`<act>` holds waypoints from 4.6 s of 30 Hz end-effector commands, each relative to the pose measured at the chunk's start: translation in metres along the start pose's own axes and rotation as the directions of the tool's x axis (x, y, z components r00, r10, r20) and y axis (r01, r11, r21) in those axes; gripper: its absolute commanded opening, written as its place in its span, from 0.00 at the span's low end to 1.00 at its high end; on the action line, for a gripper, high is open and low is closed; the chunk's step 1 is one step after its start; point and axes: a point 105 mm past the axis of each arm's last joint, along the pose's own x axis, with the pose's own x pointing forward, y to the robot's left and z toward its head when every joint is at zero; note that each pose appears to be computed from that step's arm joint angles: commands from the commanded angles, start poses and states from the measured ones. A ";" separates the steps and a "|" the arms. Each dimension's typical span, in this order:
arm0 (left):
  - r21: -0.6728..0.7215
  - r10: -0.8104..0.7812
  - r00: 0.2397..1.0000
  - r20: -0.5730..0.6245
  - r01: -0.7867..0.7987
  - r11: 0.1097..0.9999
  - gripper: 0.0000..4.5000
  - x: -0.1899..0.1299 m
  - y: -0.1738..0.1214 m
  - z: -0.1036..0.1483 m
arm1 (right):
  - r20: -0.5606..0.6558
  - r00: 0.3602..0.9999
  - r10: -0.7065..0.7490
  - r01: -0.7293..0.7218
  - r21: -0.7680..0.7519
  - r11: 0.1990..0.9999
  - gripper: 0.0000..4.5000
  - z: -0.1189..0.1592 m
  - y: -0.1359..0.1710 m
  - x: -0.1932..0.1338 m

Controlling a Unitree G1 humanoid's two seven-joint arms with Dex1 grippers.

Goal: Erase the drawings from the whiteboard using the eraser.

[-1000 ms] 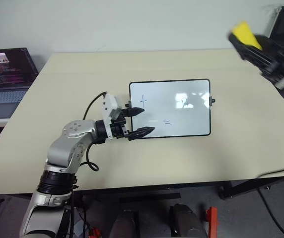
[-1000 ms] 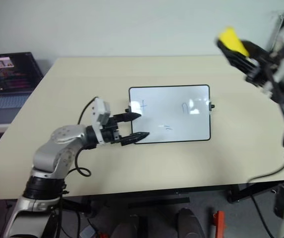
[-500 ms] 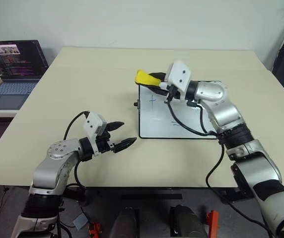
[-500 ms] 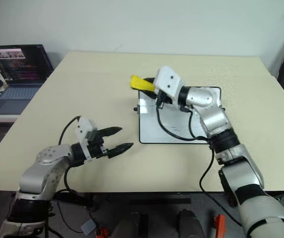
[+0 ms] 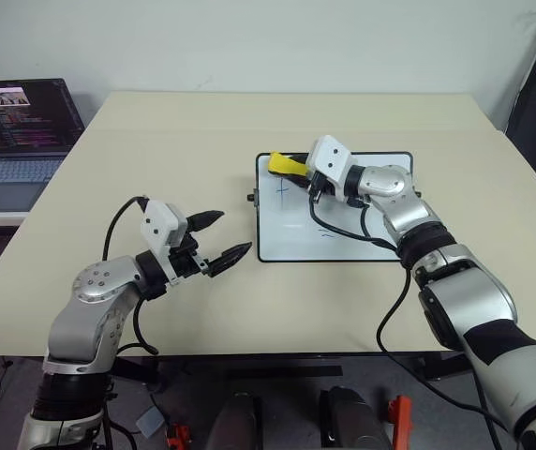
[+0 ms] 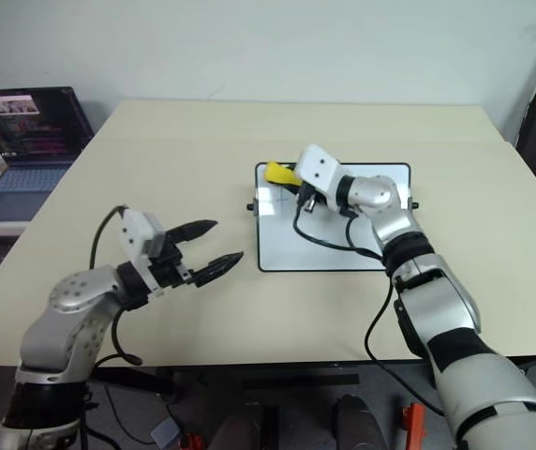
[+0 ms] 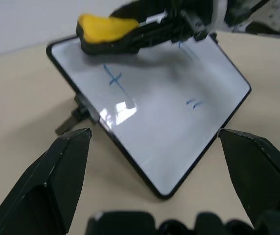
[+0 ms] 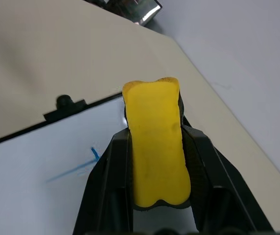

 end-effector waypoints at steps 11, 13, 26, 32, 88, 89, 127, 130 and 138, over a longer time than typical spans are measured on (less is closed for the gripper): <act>0.037 0.046 0.997 -0.058 -0.044 0.998 1.00 -0.065 0.017 0.025 | -0.010 1.000 -0.018 0.017 -0.022 1.000 0.23 0.004 -0.008 0.003; 0.043 0.054 0.994 -0.095 -0.051 0.998 1.00 -0.073 0.020 0.021 | -0.011 1.000 -0.019 0.019 -0.019 1.000 0.23 0.004 -0.007 0.004; 0.011 0.029 0.993 -0.111 -0.027 1.000 1.00 -0.070 0.010 0.014 | -0.030 0.991 0.133 -0.132 0.012 0.991 0.23 -0.006 0.036 0.019; 0.025 0.056 0.991 -0.118 -0.054 0.998 1.00 -0.070 0.016 0.015 | -0.039 0.955 0.295 -0.296 -0.007 0.955 0.23 -0.019 0.068 0.013; 0.050 0.032 0.997 -0.069 -0.029 0.998 1.00 -0.060 0.020 0.028 | 0.291 0.940 0.176 -0.220 0.125 0.967 0.23 0.059 -0.017 -0.067; 0.050 0.031 0.997 -0.069 -0.027 0.998 1.00 -0.059 0.020 0.028 | 0.283 0.941 0.184 -0.227 0.126 0.966 0.23 0.062 -0.016 -0.081; 0.049 -0.064 0.995 -0.081 0.068 0.996 1.00 -0.037 0.025 0.025 | -0.363 0.930 -0.066 0.132 0.162 0.978 0.23 -0.026 -0.031 -0.239; 0.053 -0.060 0.995 -0.078 0.064 0.997 1.00 -0.038 0.026 0.026 | -0.359 0.931 -0.073 0.136 0.153 0.979 0.23 -0.026 -0.033 -0.238; 0.052 -0.061 0.995 -0.079 0.065 0.997 1.00 -0.037 0.027 0.026 | -0.245 0.967 -0.068 0.112 0.170 0.979 0.23 -0.012 -0.032 -0.216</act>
